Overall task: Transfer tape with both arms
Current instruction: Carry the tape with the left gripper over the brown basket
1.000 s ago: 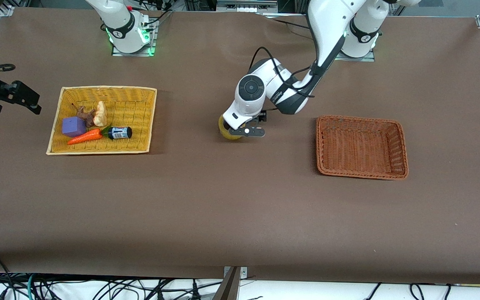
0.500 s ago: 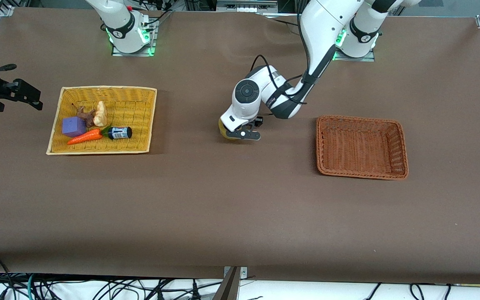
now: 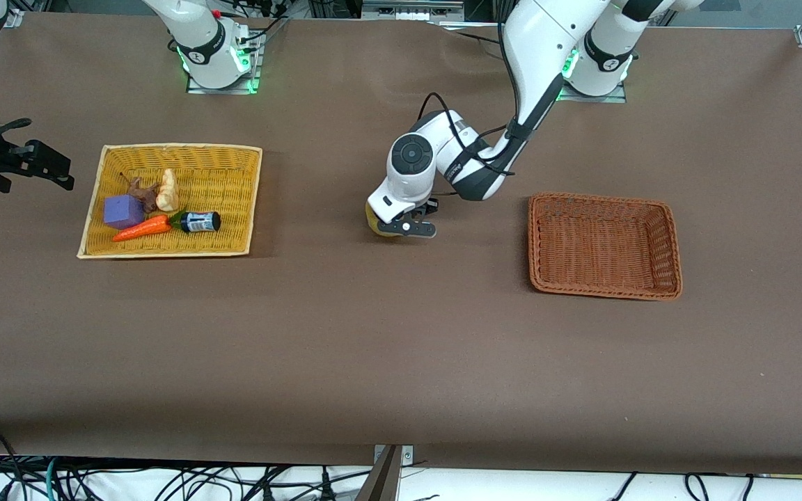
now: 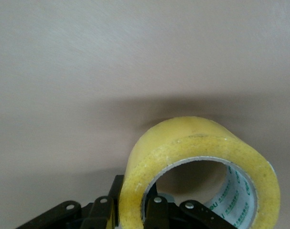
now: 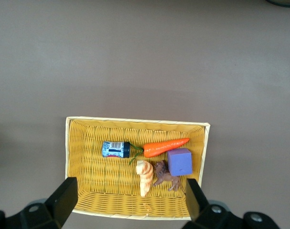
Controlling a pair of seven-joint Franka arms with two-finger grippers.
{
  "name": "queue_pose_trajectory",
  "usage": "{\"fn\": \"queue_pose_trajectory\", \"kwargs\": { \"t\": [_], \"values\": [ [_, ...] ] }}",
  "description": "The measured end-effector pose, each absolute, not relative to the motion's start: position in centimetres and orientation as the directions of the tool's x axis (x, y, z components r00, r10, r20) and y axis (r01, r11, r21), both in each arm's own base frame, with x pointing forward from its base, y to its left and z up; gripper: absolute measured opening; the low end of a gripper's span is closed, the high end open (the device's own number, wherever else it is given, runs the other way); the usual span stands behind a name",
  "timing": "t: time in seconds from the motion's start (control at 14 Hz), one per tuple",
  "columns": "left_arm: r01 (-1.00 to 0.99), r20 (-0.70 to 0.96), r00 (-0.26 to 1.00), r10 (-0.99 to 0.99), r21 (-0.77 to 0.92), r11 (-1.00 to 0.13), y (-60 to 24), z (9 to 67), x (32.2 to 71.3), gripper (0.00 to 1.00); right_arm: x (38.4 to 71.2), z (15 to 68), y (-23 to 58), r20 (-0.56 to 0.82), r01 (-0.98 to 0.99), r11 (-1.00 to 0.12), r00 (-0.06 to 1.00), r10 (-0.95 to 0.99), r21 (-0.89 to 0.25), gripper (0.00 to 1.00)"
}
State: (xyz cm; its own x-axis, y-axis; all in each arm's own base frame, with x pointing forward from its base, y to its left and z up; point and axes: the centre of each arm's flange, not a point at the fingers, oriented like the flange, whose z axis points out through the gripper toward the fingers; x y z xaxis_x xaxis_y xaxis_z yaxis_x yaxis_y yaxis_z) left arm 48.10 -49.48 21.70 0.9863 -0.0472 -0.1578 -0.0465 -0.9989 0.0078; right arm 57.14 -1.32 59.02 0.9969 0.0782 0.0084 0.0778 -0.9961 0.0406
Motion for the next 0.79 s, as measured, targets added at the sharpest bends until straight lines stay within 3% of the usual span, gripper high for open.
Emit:
{"fn": "queue_pose_trajectory", "kwargs": {
  "t": [0.21, 0.43, 0.64, 0.79],
  "values": [
    [0.012, -0.21, 0.977, 0.029, -0.08, -0.997, -45.2, 29.0, 52.9, 0.22, 57.2, 59.1, -1.3, 0.01, 0.078, -0.996, 0.997, 0.078, 0.041, 1.0],
    [-0.048, -0.293, 0.956, -0.015, -0.106, -0.993, -35.9, 34.5, 57.9, 0.22, 57.2, 58.9, -1.4, 0.007, 0.077, -0.996, 0.997, 0.077, 0.04, 1.0],
    [-0.187, -0.369, 0.916, -0.155, -0.052, -0.981, -23.6, 34.2, 62.7, 0.22, 57.3, 58.8, -1.4, 0.005, 0.077, -0.996, 0.997, 0.077, 0.04, 1.0],
    [-0.294, -0.414, 0.879, -0.236, -0.081, -0.952, -18.3, 32.1, 63.5, 0.22, 57.3, 58.7, -1.4, 0.003, 0.077, -0.996, 0.997, 0.077, 0.04, 1.0]
  ]
}}
